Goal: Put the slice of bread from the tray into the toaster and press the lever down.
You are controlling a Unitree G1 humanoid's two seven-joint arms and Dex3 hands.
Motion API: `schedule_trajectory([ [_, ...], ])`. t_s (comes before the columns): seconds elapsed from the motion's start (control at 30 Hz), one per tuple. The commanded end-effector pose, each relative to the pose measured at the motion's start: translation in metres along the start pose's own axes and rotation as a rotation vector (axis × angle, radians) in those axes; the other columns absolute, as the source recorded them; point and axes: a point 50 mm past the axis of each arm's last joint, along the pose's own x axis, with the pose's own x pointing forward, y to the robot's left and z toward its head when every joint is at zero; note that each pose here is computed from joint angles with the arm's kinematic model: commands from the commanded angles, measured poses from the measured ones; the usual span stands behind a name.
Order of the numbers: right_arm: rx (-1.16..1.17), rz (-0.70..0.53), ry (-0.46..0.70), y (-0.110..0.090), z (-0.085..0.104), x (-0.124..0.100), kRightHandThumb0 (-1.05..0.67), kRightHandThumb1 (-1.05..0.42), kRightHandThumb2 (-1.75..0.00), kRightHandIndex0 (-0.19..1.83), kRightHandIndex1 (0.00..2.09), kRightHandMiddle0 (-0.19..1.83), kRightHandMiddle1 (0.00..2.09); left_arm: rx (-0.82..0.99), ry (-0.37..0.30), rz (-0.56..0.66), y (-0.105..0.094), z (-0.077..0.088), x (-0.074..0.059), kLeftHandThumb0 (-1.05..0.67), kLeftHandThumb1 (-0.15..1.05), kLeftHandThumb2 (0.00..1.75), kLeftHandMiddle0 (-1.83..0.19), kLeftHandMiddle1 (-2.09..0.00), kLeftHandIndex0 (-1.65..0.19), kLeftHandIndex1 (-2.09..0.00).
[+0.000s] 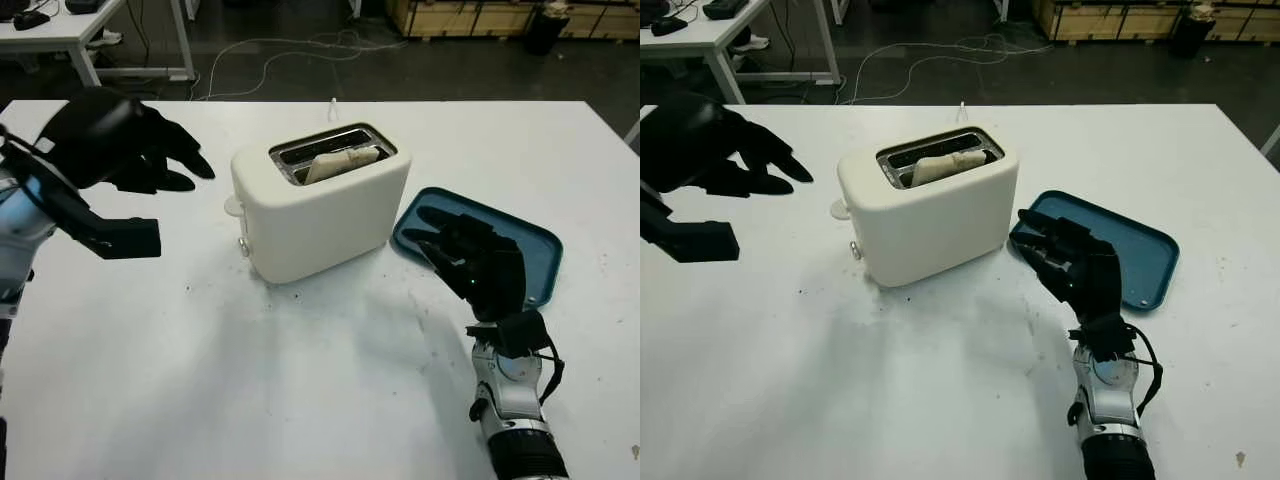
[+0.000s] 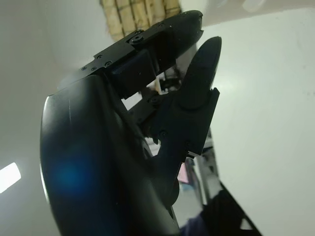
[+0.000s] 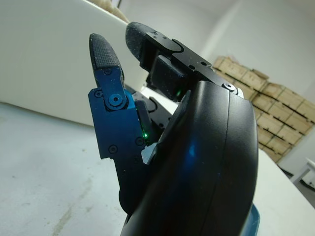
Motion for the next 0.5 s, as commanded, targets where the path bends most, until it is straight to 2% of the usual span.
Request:
schedule_trajectory([
  [0.0,0.013,-0.009,-0.009,0.0,0.003,0.004,-0.45,-0.91,0.0,1.08,0.15,1.0,0.01,0.033,-0.027,-0.03,0.002,0.002,0.006,-0.39,0.78,0.0,-1.32,-0.63,-1.34,-0.06],
  [0.13,0.001,-0.01,-0.005,0.0,0.003,0.004,-0.46,-0.91,0.0,1.09,0.14,1.0,0.0,0.057,-0.062,-0.061,-0.001,0.005,0.014,-0.36,0.74,0.0,-1.3,-0.74,-1.35,-0.04],
  [0.3,0.003,-0.002,0.007,-0.001,0.003,0.004,-0.45,-0.91,0.0,1.09,0.13,1.0,0.0,0.05,-0.082,-0.041,-0.007,0.004,0.021,-0.35,0.71,0.0,-1.25,-0.87,-1.38,-0.03],
  [0.4,-0.001,0.004,0.013,-0.001,0.003,0.004,-0.45,-0.91,0.0,1.09,0.12,0.99,0.0,0.05,-0.079,-0.034,-0.009,0.002,0.024,-0.34,0.71,0.0,-1.16,-1.1,-1.38,-0.01],
  [0.47,-0.014,0.009,0.011,-0.001,0.004,0.005,-0.45,-0.91,0.0,1.08,0.11,0.99,0.0,0.058,-0.072,-0.04,-0.009,0.0,0.026,-0.33,0.71,0.0,-1.12,-1.15,-1.37,0.0],
])
